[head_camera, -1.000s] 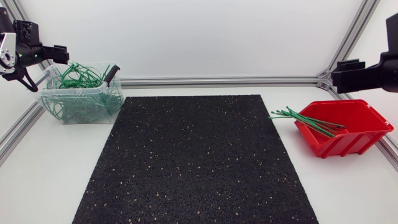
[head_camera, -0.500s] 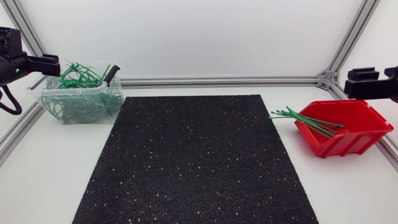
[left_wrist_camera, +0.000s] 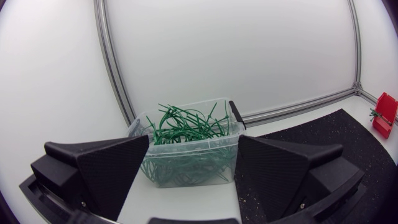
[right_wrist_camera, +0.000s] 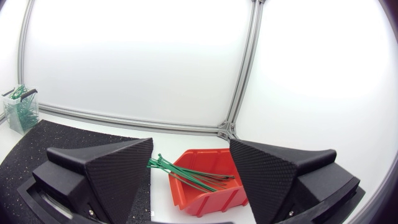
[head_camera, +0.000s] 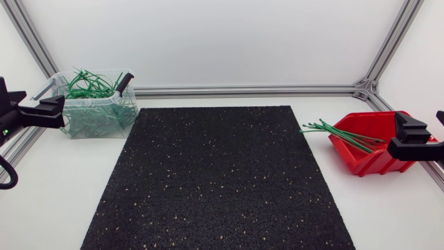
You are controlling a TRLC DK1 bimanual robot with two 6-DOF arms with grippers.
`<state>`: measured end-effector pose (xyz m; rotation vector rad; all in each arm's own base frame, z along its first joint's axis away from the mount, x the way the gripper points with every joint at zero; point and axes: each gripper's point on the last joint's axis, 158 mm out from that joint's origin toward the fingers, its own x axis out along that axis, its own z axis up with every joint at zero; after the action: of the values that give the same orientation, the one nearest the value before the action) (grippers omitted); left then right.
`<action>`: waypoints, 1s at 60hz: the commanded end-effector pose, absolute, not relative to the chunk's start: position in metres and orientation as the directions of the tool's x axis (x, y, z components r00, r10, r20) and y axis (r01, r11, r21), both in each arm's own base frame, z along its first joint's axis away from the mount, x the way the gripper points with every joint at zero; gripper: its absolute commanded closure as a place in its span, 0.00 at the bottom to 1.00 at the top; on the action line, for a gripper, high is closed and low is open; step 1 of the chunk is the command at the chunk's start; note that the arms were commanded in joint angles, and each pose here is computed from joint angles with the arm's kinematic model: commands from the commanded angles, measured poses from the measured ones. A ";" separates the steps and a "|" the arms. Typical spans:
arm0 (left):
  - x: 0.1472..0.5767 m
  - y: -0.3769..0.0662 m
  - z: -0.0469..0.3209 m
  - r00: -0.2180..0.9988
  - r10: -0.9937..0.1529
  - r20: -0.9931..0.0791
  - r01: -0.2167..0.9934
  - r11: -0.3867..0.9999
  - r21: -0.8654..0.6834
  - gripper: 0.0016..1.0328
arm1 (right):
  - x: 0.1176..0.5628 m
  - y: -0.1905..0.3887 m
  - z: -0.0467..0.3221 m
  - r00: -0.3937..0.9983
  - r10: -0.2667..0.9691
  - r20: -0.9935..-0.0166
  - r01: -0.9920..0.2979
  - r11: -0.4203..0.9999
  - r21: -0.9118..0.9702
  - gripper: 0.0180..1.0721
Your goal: Take a green cable tie from the red box, thread the tail through the head to close it, then place it in the transparent bin on the left.
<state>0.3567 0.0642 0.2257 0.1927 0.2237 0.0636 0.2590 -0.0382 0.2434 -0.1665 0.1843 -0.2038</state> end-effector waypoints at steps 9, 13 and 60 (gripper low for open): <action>0.329 0.051 0.202 0.978 0.052 -0.202 -0.029 0.993 0.118 0.03 | 0.256 -0.031 0.219 0.975 -0.174 -0.141 0.153 0.977 -0.148 0.14; 0.322 0.046 0.199 0.981 0.039 -0.192 -0.020 0.995 0.099 0.03 | 0.256 -0.028 0.211 0.979 -0.157 -0.133 0.140 0.981 -0.132 0.14; 0.269 0.006 0.157 0.993 -0.016 -0.119 0.016 1.000 0.006 0.03 | 0.254 -0.002 0.149 0.998 -0.010 -0.057 0.010 1.000 -0.001 0.14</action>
<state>0.2719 0.0084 0.1690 0.0284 0.1093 -0.0141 0.2536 -0.0009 0.1552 -0.0225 0.0550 -0.0063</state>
